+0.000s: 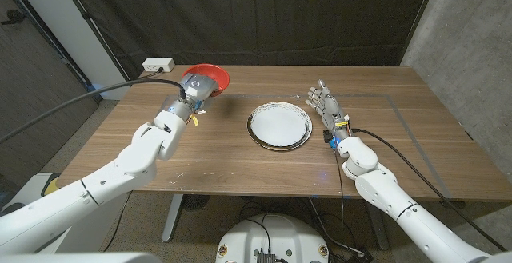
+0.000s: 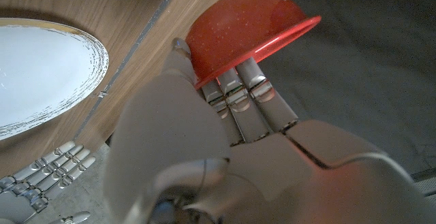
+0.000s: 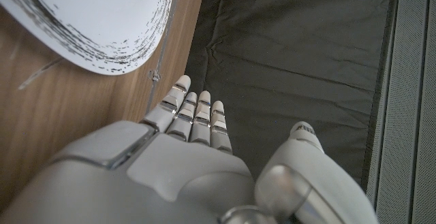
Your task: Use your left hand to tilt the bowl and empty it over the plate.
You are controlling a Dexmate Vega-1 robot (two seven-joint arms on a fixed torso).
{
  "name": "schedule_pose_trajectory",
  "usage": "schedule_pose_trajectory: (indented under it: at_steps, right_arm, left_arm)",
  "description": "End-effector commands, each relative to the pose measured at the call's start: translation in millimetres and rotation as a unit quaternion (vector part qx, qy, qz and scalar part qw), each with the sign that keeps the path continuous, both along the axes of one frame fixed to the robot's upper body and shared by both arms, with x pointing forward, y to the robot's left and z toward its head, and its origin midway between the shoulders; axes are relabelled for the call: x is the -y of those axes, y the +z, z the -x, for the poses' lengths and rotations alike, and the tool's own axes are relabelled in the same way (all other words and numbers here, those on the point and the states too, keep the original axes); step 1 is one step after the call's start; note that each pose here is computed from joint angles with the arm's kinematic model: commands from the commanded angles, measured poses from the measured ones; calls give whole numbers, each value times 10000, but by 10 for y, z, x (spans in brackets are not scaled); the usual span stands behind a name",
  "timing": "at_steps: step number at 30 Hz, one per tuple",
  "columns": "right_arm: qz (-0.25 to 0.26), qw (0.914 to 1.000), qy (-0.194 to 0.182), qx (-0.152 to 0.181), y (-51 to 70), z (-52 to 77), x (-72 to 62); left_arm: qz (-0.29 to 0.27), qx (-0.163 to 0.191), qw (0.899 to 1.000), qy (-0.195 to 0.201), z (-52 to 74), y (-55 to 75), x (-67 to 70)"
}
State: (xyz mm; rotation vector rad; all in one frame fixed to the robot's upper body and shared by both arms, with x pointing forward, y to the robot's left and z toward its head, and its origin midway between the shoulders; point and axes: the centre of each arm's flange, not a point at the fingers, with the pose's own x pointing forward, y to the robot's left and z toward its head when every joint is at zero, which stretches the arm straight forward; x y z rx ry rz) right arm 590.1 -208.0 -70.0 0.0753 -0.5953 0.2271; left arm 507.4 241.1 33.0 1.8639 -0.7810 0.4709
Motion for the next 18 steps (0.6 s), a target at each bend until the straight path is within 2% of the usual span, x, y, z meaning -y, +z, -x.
schedule_pose_trajectory:
  at_steps: [1, 10, 18]
  right_arm:
    - [-68, 10000, 48, -15, -54, -8, -2]
    - [-125, 9999, 81, 16, -87, -7, 3]
    - [-130, 9999, 72, 5, -102, 10, 14]
  left_arm:
    - [-561, 148, 9983, -82, 76, 109, 205]
    - [-1074, 307, 9936, -172, 118, 114, 397]
    - [-1287, 488, 9898, -362, 120, 107, 447]
